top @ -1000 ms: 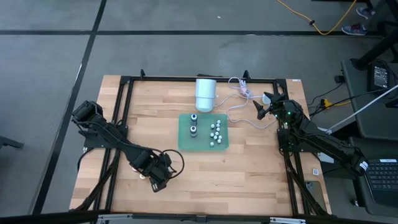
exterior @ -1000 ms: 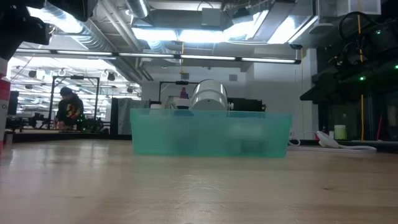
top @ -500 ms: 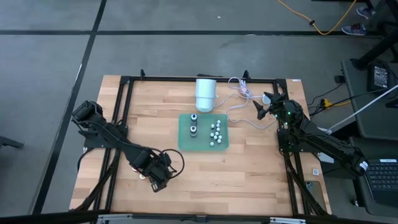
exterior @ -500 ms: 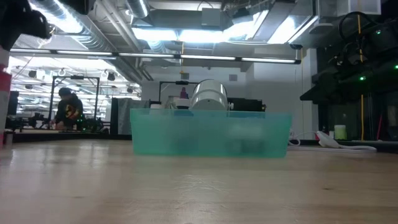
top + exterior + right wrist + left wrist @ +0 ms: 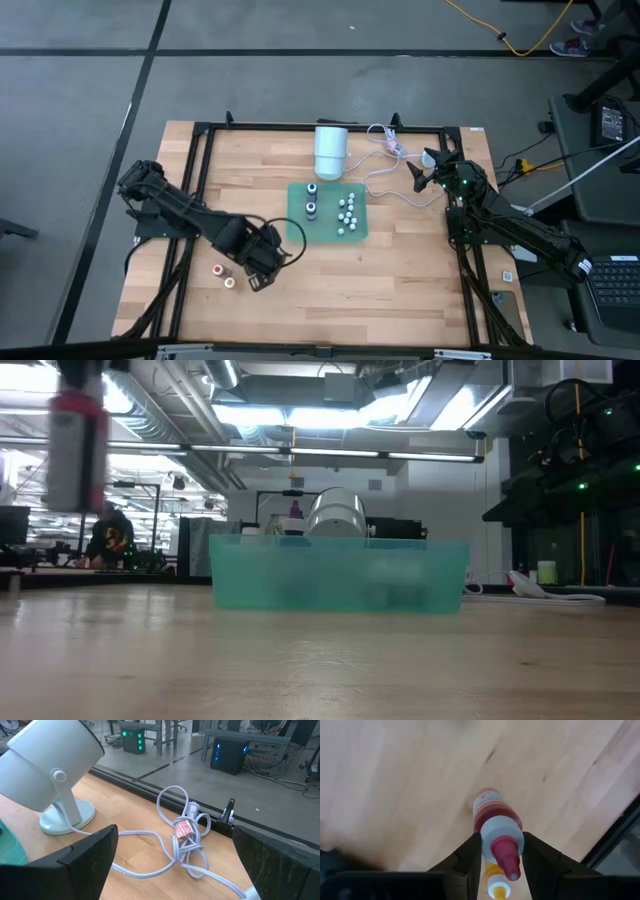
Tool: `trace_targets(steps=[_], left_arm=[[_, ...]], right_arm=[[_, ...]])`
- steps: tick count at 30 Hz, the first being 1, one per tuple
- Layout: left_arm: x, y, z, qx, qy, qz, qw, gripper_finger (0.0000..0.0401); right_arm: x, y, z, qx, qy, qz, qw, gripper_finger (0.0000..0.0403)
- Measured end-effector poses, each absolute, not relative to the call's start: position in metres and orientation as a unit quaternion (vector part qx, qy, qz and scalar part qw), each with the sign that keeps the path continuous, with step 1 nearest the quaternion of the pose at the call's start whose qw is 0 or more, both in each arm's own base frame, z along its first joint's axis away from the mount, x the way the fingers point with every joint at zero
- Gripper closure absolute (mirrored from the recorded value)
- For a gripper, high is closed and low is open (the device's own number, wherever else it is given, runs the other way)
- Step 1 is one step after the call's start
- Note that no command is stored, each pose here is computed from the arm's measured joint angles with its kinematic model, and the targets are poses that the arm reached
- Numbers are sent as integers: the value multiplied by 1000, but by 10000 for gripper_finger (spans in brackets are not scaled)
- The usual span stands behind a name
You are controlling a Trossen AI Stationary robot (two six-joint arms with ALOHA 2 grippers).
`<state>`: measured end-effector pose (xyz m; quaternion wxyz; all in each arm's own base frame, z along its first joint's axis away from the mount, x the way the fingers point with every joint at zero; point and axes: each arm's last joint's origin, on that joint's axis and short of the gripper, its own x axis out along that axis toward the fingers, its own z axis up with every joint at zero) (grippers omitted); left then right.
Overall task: Pick & Place food coloring
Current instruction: Put the large pink food coloring bottle into the green bin
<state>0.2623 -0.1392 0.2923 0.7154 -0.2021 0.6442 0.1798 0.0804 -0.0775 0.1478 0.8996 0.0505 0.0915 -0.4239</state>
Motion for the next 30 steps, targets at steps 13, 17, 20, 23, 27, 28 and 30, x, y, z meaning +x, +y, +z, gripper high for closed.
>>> trace_targets(steps=[13,17,20,23,27,28,30], left_arm=[[323,-90,322,-157,639,198,726,289],[346,-75,319,-151,639,195,728,289],[361,-64,316,-150,639,196,728,289],[374,-55,311,-149,640,198,728,289],[387,-44,299,-149,647,198,721,289],[390,-43,295,-153,647,198,720,289],[395,-40,288,-157,650,199,716,289]], right_arm=[[80,-78,148,50,92,-424,900,10],[80,-78,148,50,91,-424,900,10],[80,-78,148,50,92,-424,900,10],[80,-78,148,50,92,-424,900,10],[80,-78,148,50,91,-424,900,10],[80,-78,148,50,91,-424,900,10],[80,-78,148,50,91,-424,900,10]])
